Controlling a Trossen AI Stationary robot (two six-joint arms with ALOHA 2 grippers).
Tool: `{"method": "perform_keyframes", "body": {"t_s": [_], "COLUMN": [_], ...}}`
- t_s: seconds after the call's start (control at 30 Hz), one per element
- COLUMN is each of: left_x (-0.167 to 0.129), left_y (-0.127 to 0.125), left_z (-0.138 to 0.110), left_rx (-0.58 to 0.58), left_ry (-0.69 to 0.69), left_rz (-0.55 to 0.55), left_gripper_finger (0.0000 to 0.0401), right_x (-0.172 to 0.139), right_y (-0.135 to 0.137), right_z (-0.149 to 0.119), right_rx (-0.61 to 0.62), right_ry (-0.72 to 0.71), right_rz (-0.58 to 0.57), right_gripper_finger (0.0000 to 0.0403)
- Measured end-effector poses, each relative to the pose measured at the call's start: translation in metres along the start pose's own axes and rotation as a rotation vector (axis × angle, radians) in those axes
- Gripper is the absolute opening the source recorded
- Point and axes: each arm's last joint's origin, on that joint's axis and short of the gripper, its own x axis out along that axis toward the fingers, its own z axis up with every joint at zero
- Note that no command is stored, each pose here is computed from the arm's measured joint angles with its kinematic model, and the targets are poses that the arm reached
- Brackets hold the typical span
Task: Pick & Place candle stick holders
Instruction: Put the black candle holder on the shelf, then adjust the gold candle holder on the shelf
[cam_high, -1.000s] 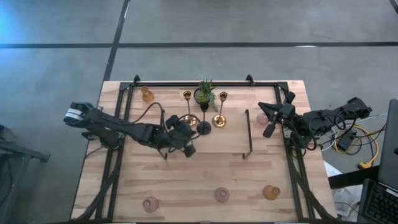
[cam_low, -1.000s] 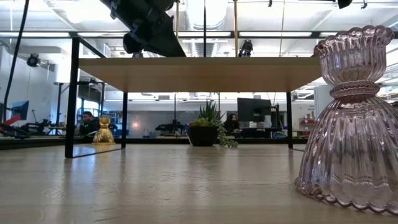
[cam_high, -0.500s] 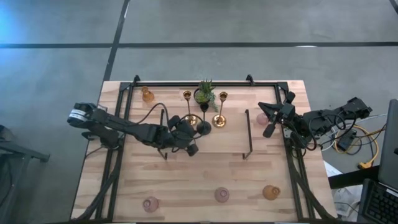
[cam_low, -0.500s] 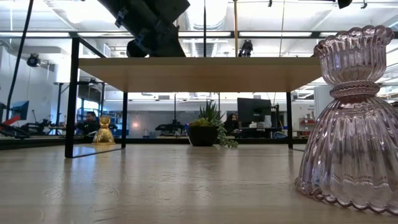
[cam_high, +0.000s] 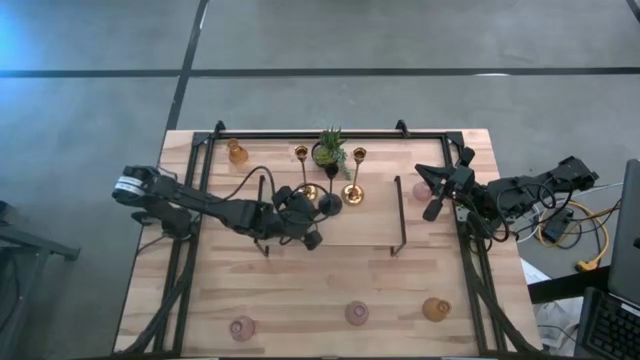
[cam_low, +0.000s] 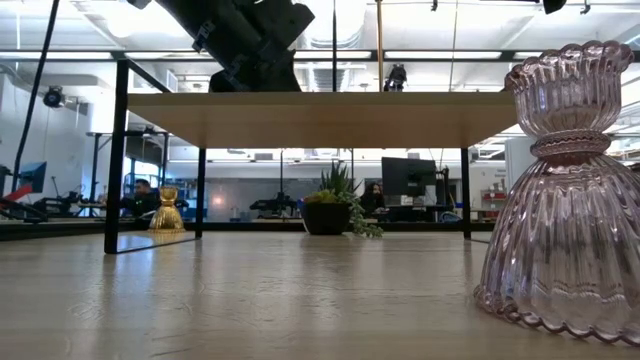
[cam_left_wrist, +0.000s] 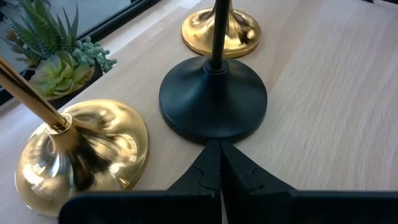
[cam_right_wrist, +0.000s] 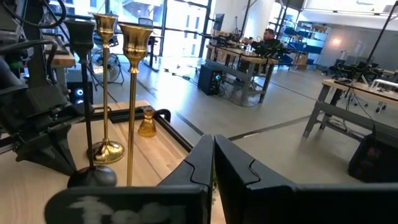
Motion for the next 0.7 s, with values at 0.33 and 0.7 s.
{"method": "perform_keyframes", "body": {"t_s": [0.33,0.7], "left_x": [-0.01,-0.06], "left_y": [0.002,0.006], "left_z": [0.003,0.026], "left_rx": [0.007,0.099], "left_ry": [0.04,0.061], "left_rz": [-0.039,-0.024], "left_gripper_finger": [0.0,0.0], "right_x": [0.0,0.0], "right_y": [0.0,0.001], "right_z": [0.0,0.0], "right_rx": [0.0,0.033], "right_ry": [0.0,0.002], "right_rz": [0.0,0.033], "right_gripper_finger": [0.0008,0.0008]}}
